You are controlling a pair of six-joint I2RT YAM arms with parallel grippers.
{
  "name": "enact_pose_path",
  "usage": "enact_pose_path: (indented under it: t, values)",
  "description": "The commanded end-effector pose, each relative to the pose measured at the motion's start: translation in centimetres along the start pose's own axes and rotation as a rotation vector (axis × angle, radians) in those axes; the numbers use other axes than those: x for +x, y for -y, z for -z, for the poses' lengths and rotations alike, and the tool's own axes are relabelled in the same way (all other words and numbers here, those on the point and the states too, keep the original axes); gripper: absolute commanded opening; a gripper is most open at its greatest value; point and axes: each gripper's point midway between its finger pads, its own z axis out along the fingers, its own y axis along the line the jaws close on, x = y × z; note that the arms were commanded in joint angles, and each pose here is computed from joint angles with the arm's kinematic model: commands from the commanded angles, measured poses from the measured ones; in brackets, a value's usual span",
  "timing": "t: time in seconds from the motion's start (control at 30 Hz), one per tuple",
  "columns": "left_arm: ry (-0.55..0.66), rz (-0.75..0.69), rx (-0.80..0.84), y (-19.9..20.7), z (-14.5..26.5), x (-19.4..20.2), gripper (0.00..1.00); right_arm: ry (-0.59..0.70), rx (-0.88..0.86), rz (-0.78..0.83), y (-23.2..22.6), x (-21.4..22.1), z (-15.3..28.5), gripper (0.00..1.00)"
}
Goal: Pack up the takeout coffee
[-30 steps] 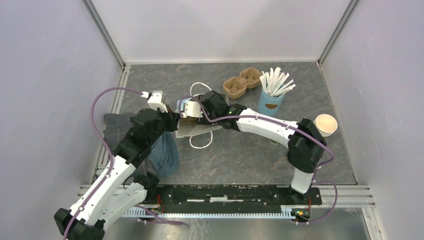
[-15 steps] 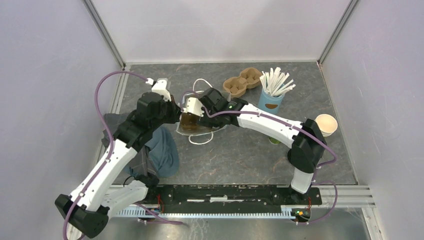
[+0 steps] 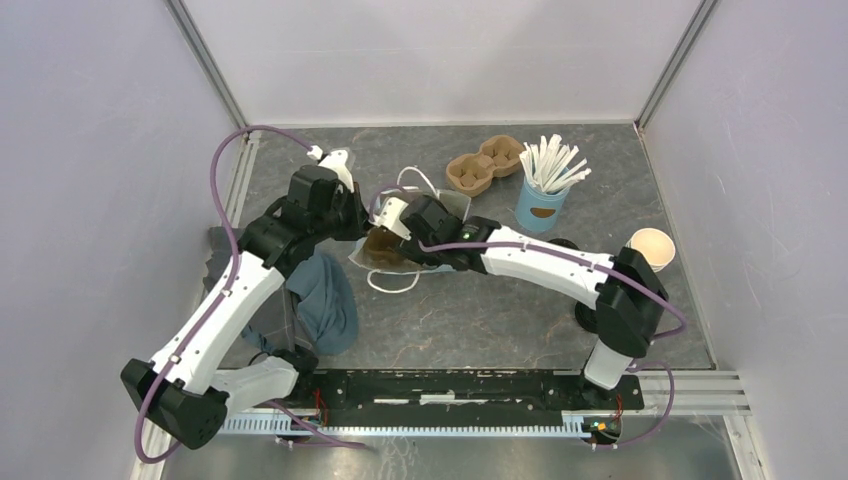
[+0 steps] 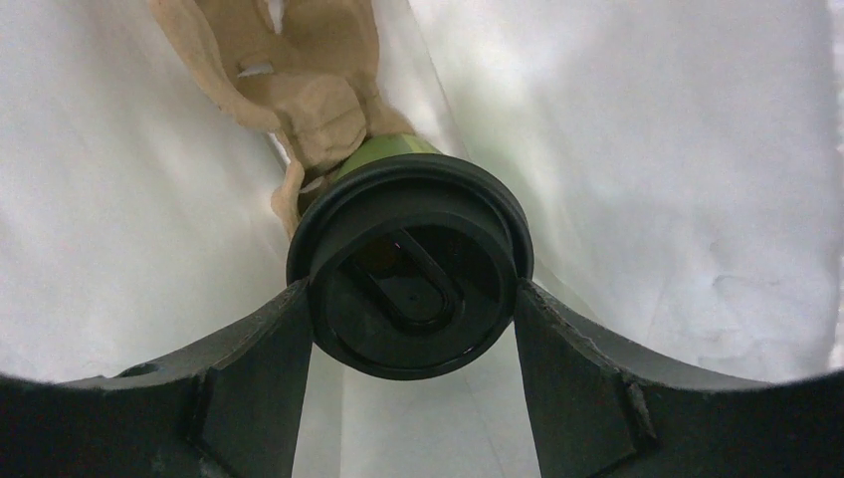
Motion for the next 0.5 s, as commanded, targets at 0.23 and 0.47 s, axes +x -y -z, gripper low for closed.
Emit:
enact_pose_path:
  t: [0.23,0.47]
  values:
    - [0.363,-0.010,0.113,-0.6,0.9,-0.8,0.02,0.317,0.310,0.012,4.1,-5.2,3.4,0.49]
    - [0.302,-0.046,0.091,-1.7,-0.5,1.9,0.02,0.273,0.202,0.093,2.3,-3.9,3.7,0.49]
